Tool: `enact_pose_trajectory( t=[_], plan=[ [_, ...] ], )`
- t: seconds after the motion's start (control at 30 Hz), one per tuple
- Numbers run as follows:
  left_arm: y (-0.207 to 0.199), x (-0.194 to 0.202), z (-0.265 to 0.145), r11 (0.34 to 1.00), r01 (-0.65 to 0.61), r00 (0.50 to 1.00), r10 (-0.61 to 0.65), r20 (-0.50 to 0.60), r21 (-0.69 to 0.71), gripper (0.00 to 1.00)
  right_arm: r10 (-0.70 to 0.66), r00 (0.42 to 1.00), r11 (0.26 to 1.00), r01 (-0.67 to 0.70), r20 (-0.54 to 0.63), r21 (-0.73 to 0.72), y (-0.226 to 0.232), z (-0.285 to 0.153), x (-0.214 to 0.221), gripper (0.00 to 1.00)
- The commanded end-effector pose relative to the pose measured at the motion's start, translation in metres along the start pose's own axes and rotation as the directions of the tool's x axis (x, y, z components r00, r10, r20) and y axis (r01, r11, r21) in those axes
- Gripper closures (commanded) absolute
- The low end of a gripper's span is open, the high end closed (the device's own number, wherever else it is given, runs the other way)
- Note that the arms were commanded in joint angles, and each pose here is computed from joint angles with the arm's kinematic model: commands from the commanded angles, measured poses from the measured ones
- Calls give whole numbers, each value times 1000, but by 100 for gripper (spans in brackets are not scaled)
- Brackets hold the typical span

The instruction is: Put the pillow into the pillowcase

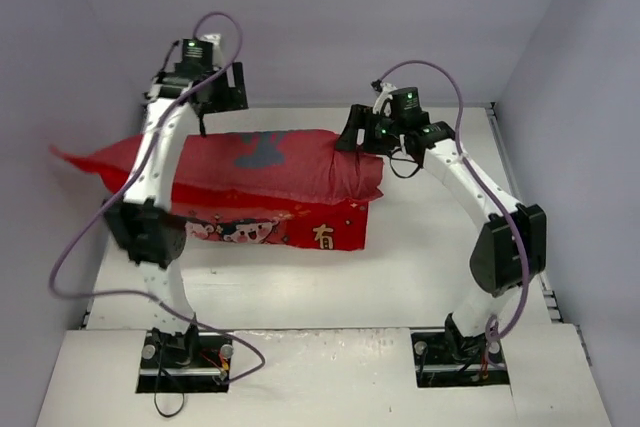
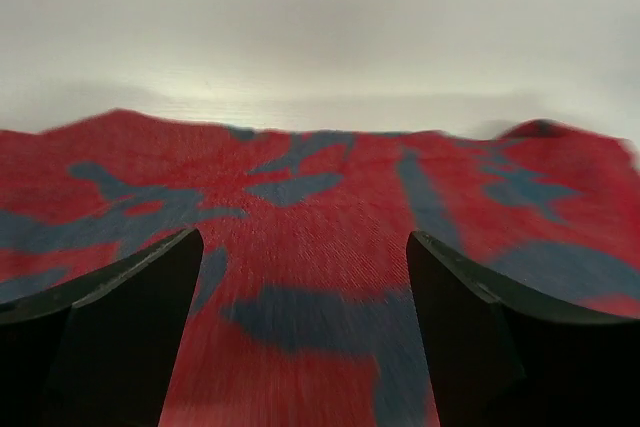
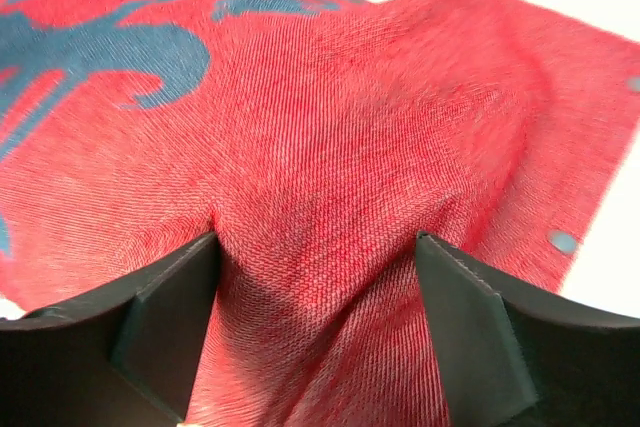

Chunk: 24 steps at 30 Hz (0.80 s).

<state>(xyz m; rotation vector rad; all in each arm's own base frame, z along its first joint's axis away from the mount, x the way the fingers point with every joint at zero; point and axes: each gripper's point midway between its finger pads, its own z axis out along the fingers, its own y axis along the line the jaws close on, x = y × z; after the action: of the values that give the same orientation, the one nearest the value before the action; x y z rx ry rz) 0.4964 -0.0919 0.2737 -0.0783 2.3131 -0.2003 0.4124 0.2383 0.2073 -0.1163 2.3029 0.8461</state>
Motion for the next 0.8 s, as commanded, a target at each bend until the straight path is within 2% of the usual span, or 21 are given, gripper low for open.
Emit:
enact_pose_trajectory(
  t=[0.0, 0.1, 0.2, 0.23, 0.27, 0.3, 0.33, 0.37, 0.4, 0.43, 0.57, 0.6, 0.67, 0.73, 0.77],
  plan=[
    [-12, -71, -167, 996, 57, 917, -78, 390, 67, 21, -284, 933, 959, 277, 221, 60, 21, -52, -60, 25],
    [-2, -38, -179, 995, 84, 930, -96, 354, 48, 21, -317, 919, 948, 313, 236, 54, 27, -67, -56, 18],
    [6, 12, -180, 991, 125, 951, -133, 280, 47, 21, -325, 918, 944, 328, 226, 28, 32, -76, -40, 10],
    [6, 24, -194, 988, 141, 946, -154, 287, 65, 21, -317, 924, 947, 319, 214, 23, 30, -76, -32, 9],
    [11, 57, -174, 982, 185, 960, -191, 206, 49, 21, -307, 929, 951, 308, 205, 26, 27, -78, -25, 8],
    [10, 73, -171, 978, 202, 963, -208, 174, 55, 21, -300, 930, 953, 300, 211, 36, 25, -84, -20, 8],
    [5, 89, -177, 976, 203, 964, -214, 159, 82, 21, -277, 946, 961, 273, 167, 47, 12, -78, 1, 8],
    [4, 120, -163, 974, 216, 972, -222, 82, 71, 21, -263, 953, 965, 258, 152, 56, 6, -78, 10, 8],
    [-9, 150, -165, 969, 218, 975, -222, 28, 114, 21, -234, 967, 972, 228, 105, 65, -8, -79, 40, 9],
    [-7, 164, -162, 964, 243, 970, -245, 2, 103, 21, -238, 964, 971, 232, 121, 63, -5, -84, 38, 9],
    [-16, 227, -140, 969, 239, 964, -230, -136, 56, 21, -165, 985, 984, 161, 44, 80, -29, -80, 89, 11],
    [-19, 232, -134, 969, 242, 962, -231, -148, 58, 21, -142, 990, 988, 142, -2, 57, -33, -76, 109, 12],
    [-15, 243, -115, 972, 235, 959, -227, -168, 23, 21, -130, 992, 992, 130, -9, 4, -28, -70, 117, 12],
    [-13, 226, -97, 979, 202, 973, -197, -119, 26, 21, -126, 992, 991, 126, -1, -38, -23, -64, 120, 13],
    [-10, 225, -77, 984, 179, 973, -177, -145, -2, 21, -111, 994, 993, 111, -14, -40, -24, -60, 123, 14]
  ],
)
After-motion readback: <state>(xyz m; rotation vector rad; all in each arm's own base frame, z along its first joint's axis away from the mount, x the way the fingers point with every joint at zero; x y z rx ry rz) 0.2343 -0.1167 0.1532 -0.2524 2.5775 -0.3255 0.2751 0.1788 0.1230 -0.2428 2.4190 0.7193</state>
